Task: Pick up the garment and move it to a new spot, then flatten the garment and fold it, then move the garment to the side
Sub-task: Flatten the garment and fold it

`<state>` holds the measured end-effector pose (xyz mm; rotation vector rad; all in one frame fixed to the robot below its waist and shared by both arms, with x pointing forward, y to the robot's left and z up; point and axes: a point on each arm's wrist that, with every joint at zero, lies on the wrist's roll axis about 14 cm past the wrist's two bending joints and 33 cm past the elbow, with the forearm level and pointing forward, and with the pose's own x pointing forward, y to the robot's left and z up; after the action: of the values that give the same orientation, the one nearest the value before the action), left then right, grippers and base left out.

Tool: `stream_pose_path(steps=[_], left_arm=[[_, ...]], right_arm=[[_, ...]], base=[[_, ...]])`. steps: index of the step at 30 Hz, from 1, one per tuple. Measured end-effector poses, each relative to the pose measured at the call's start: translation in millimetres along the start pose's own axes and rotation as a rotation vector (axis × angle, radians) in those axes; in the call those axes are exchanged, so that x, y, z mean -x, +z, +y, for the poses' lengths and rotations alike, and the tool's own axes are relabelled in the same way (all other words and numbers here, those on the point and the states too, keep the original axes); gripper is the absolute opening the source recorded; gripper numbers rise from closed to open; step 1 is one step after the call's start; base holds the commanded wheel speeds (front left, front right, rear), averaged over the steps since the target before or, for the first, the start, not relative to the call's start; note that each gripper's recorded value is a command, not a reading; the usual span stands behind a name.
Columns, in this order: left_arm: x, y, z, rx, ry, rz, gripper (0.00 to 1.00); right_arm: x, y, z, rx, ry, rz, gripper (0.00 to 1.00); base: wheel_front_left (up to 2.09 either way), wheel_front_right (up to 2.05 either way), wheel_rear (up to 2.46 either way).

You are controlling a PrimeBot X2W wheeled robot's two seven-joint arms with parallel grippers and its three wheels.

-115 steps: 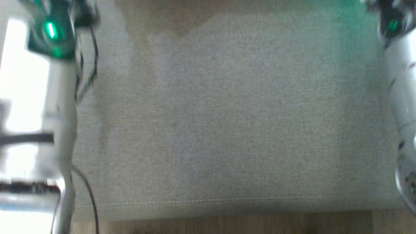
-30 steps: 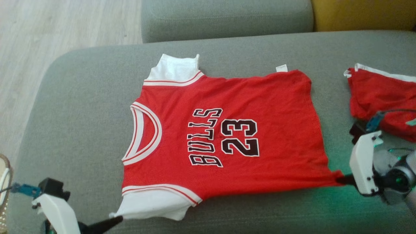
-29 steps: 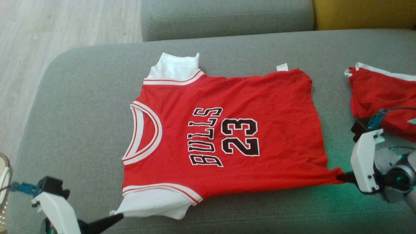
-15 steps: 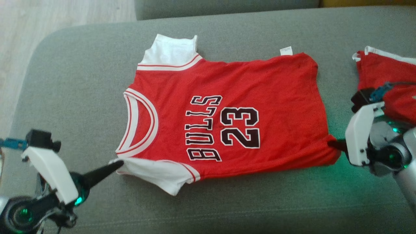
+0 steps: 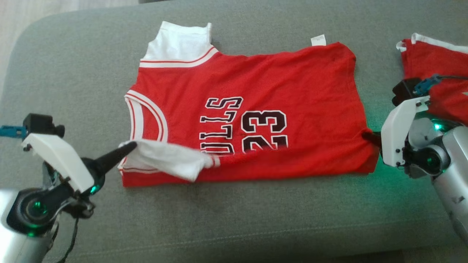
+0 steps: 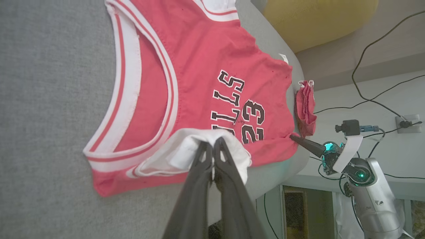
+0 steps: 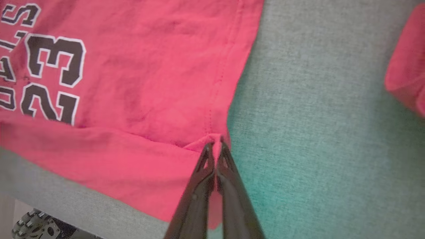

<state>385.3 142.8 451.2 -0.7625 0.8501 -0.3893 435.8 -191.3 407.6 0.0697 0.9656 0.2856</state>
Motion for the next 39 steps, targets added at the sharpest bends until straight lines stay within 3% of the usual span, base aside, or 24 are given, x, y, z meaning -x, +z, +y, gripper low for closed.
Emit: stream_pose_path(steps=[24, 25, 26, 27, 35, 38, 39], left_arm=[[-47.2, 23.1, 14.5, -0.017, 0.076, -0.029, 0.0], [-48.6, 22.8, 15.3, -0.015, 0.082, -0.029, 0.0], [-49.7, 24.5, 17.8, -0.013, 0.096, -0.043, 0.42], [-50.7, 27.8, 20.0, -0.016, 0.11, -0.064, 0.99], [-46.8, 91.4, 24.8, -0.054, 0.195, -0.378, 1.0], [-39.9, 104.5, 23.5, -0.103, 0.215, -0.468, 1.0], [-30.4, 117.7, 18.9, -0.169, 0.221, -0.564, 1.0]], right_arm=[[-24.3, 20.8, -7.8, -0.011, -0.015, -0.103, 0.0], [-24.6, 22.4, -8.0, -0.017, -0.013, -0.112, 0.21], [-24.9, 23.8, -8.4, -0.02, -0.013, -0.123, 0.99], [-25.4, 23.9, -9.2, -0.027, -0.013, -0.127, 1.0], [-20.9, 42.0, -22.4, -0.033, -0.057, -0.214, 1.0], [-13.8, 53.6, -24.7, -0.029, -0.068, -0.287, 1.0], [-4.6, 68.1, -25.3, -0.021, -0.075, -0.377, 1.0]], base=[[0.0, 0.0, 0.0], [0.0, 0.0, 0.0], [0.0, 0.0, 0.0], [0.0, 0.0, 0.0], [0.0, 0.0, 0.0], [0.0, 0.0, 0.0], [0.0, 0.0, 0.0]])
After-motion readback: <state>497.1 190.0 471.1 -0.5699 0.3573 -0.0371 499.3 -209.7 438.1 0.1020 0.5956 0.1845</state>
